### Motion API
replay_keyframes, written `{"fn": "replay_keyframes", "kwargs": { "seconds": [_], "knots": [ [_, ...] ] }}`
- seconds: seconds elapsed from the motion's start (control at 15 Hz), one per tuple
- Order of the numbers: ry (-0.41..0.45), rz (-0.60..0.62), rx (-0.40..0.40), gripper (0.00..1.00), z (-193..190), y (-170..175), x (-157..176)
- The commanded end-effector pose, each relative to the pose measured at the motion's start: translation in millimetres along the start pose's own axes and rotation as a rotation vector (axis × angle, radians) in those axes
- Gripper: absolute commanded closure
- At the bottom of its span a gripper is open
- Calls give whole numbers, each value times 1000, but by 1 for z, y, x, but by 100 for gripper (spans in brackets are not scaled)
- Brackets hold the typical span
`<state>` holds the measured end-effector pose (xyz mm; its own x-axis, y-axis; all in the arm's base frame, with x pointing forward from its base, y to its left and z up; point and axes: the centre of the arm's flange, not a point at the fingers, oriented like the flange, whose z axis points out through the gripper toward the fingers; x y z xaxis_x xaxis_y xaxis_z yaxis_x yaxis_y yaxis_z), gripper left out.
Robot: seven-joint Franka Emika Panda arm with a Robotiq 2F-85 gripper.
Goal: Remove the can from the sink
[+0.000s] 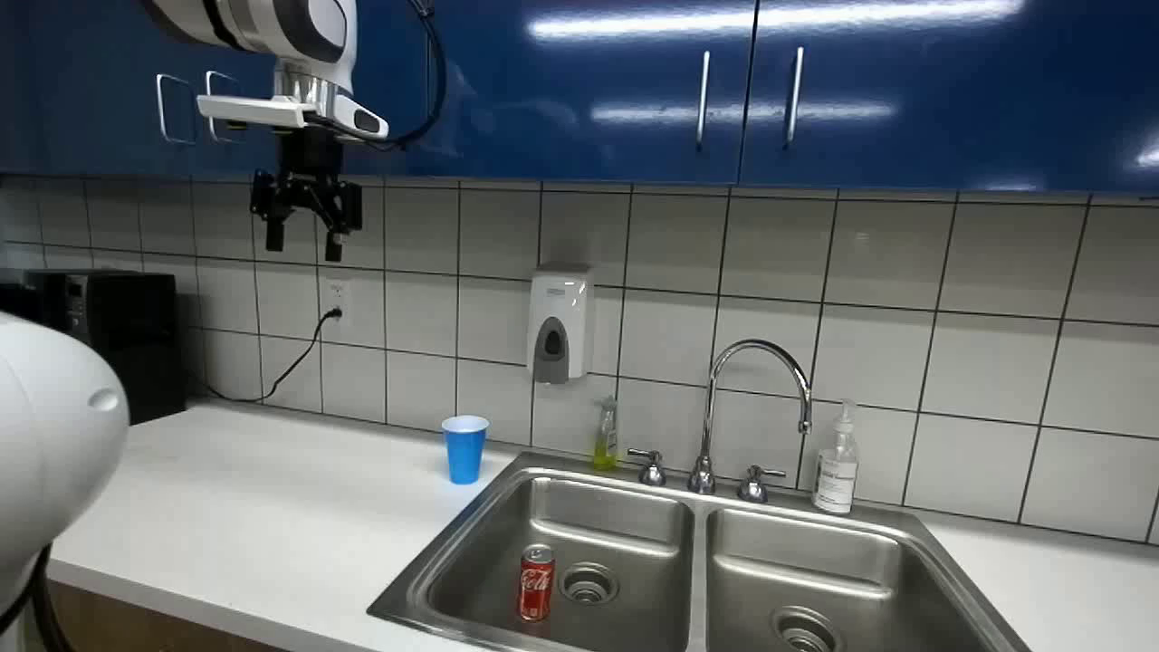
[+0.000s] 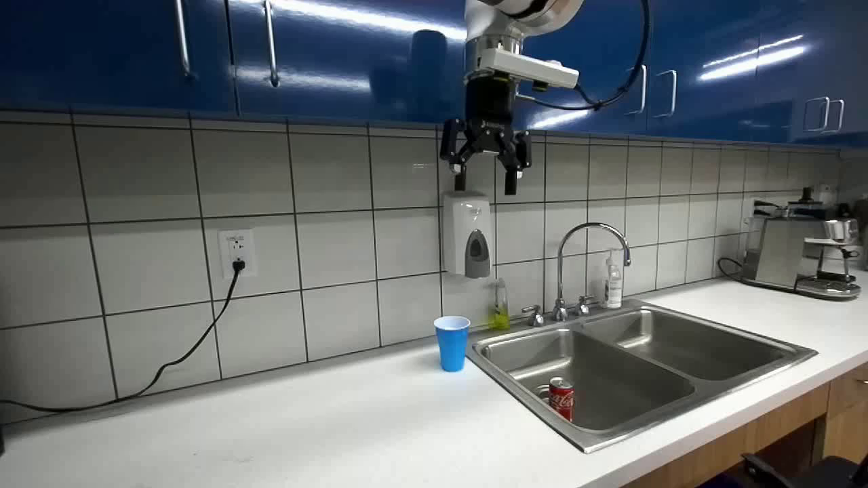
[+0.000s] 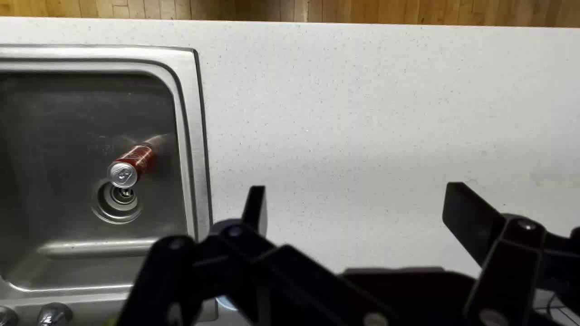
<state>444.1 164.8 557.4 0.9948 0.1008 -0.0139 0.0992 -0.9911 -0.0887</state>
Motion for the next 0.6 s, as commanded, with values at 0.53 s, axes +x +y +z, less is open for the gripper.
{"fn": "replay_keyframes", "kwargs": {
  "seconds": [0.53],
  "knots": [
    [22,7,-3,0,-3,4,-1]
  ]
}}
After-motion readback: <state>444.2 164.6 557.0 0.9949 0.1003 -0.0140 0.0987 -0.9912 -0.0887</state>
